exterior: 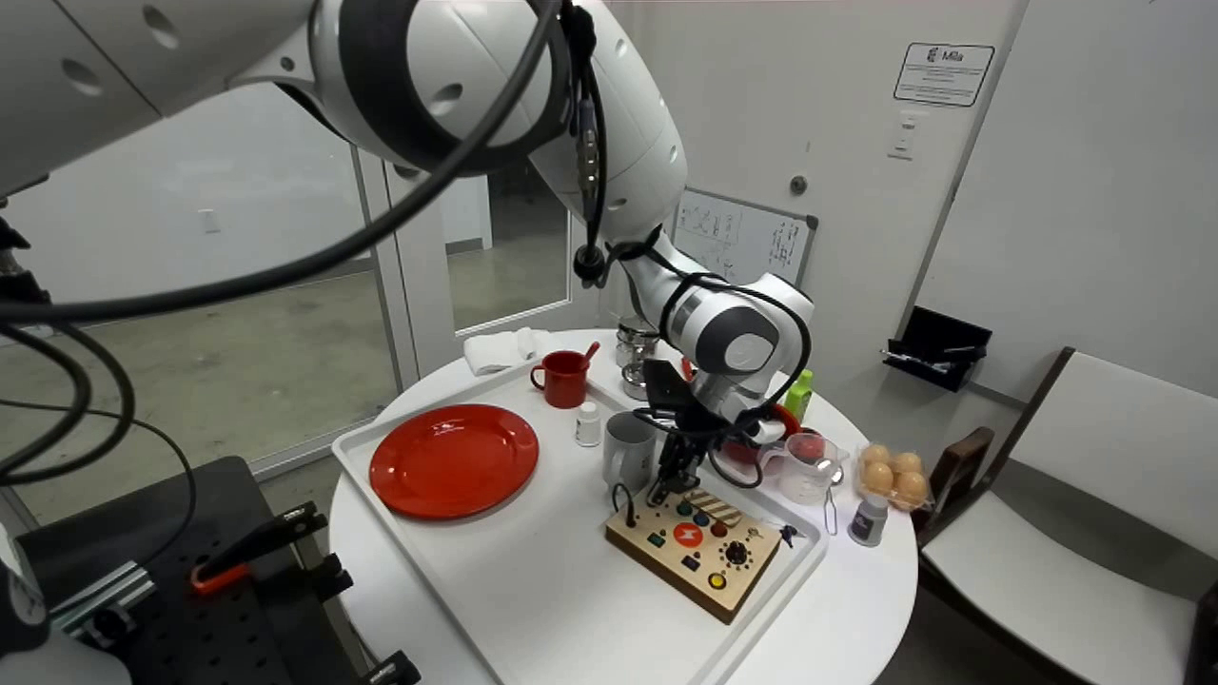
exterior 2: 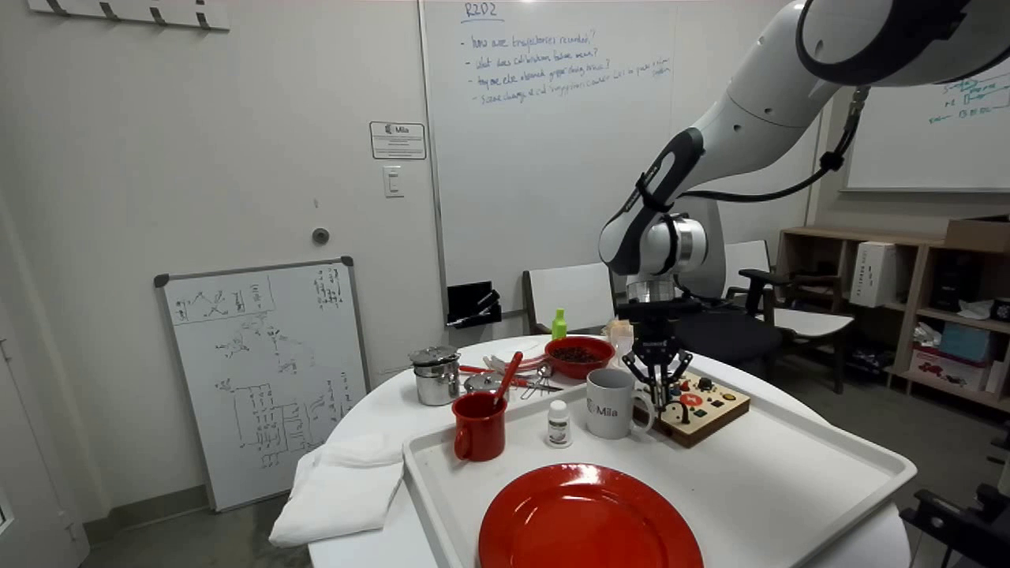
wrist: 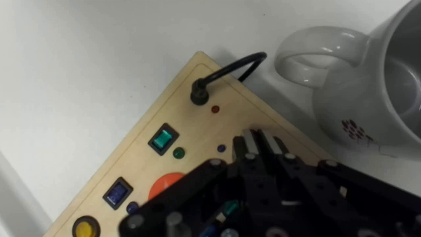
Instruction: Push a button on the board
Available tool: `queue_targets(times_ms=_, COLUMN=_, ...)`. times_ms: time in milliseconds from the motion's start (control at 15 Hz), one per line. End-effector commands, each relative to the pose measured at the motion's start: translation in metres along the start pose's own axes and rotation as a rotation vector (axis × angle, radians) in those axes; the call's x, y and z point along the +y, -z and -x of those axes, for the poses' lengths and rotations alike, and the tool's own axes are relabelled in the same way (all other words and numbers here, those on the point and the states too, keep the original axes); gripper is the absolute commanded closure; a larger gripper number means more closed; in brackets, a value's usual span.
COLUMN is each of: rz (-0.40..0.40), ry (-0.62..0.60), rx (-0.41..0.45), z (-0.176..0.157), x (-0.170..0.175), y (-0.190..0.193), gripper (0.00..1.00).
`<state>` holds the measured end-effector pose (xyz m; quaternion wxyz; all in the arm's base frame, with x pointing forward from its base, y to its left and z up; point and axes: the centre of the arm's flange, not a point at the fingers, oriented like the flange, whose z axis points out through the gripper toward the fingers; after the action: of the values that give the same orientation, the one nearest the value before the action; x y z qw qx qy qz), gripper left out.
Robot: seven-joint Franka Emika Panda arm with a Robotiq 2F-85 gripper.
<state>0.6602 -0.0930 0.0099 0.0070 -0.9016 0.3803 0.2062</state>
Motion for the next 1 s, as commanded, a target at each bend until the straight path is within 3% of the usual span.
queue_targets(times_ms=0, rz=-0.032, ry=-0.005, rx=0.049, z=0.013, x=0.017, y=0.016, gripper=0.9)
queue_targets(times_ms=333, rz=-0.109, ry=0.047, rx=0.268, z=0.041, x=0.044, y=0.099, gripper=0.9)
queue_targets(times_ms=667, rz=-0.157, ry=0.169, rx=0.302, z=0.069, x=0.06, y=0.165, gripper=0.9)
queue_targets(times_ms=733, rz=-0.167, ry=0.186, rx=0.294, z=0.071, x=0.061, y=0.171, gripper=0.65)
queue_targets(times_ms=800, rz=-0.173, ry=0.195, rx=0.289, z=0.072, x=0.061, y=0.177, gripper=0.64)
queue_targets(times_ms=933, rz=-0.171, ry=0.218, rx=0.266, z=0.071, x=0.06, y=0.18, gripper=0.5)
